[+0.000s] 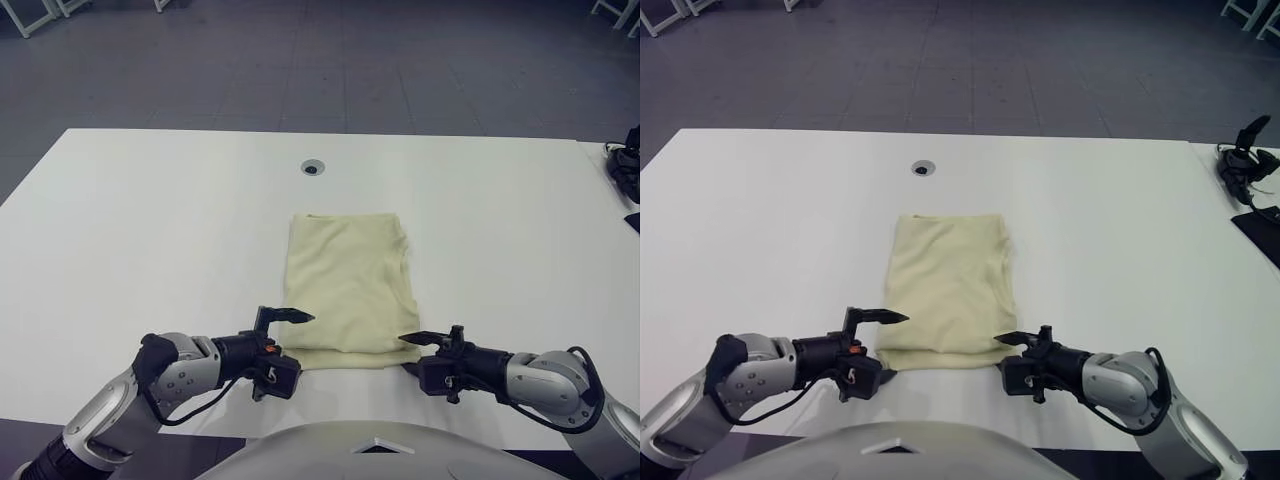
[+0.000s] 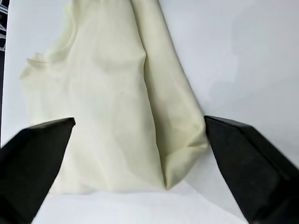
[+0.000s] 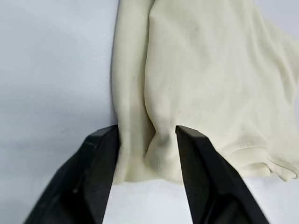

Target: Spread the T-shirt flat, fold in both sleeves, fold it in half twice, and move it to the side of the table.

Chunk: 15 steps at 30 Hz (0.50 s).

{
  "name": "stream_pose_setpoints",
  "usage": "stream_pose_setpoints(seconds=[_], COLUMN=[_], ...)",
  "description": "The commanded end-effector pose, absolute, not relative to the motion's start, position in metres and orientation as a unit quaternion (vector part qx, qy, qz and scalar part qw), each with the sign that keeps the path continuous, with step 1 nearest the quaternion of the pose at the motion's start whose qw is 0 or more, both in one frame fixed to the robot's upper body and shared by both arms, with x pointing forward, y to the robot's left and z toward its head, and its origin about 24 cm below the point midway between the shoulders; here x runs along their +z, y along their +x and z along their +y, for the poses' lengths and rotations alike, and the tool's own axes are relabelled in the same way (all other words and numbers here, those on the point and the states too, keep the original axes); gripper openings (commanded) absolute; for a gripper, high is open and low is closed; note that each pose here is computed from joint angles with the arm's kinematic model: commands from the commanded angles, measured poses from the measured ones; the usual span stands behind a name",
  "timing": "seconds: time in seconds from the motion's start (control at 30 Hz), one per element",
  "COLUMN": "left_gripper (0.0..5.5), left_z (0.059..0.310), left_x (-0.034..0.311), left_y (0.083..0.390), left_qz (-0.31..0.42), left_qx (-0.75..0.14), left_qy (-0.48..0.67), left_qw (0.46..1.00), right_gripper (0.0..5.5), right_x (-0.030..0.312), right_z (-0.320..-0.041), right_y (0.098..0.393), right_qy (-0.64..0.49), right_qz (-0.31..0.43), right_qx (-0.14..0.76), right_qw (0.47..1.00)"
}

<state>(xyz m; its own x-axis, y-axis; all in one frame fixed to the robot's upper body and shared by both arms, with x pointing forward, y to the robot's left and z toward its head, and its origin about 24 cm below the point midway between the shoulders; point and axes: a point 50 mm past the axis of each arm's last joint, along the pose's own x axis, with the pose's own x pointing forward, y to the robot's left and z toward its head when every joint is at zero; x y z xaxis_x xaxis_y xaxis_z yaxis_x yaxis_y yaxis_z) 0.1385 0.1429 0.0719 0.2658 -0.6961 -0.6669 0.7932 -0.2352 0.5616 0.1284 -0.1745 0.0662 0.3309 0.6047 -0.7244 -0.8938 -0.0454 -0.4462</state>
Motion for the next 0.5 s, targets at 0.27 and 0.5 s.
stream_pose_setpoints(seconds=[0.27, 0.5], left_gripper=[2.7, 1.42], left_z=[0.1632, 0.1648], left_x=[0.0433, 0.0395], left_y=[0.1421, 0.1419], left_qz=[0.15, 0.16], left_qx=[-0.583, -0.585], left_qy=[0.537, 0.536], left_qw=[0.591, 0.587], right_gripper=[0.13, 0.02], right_x=[0.0483, 0.0487], right_z=[-0.1771, -0.1763], right_y=[0.1354, 0.1346], right_qy=[-0.451, -0.449], right_qz=[0.196, 0.195], right_qx=[0.55, 0.553], right_qw=[0.675, 0.675])
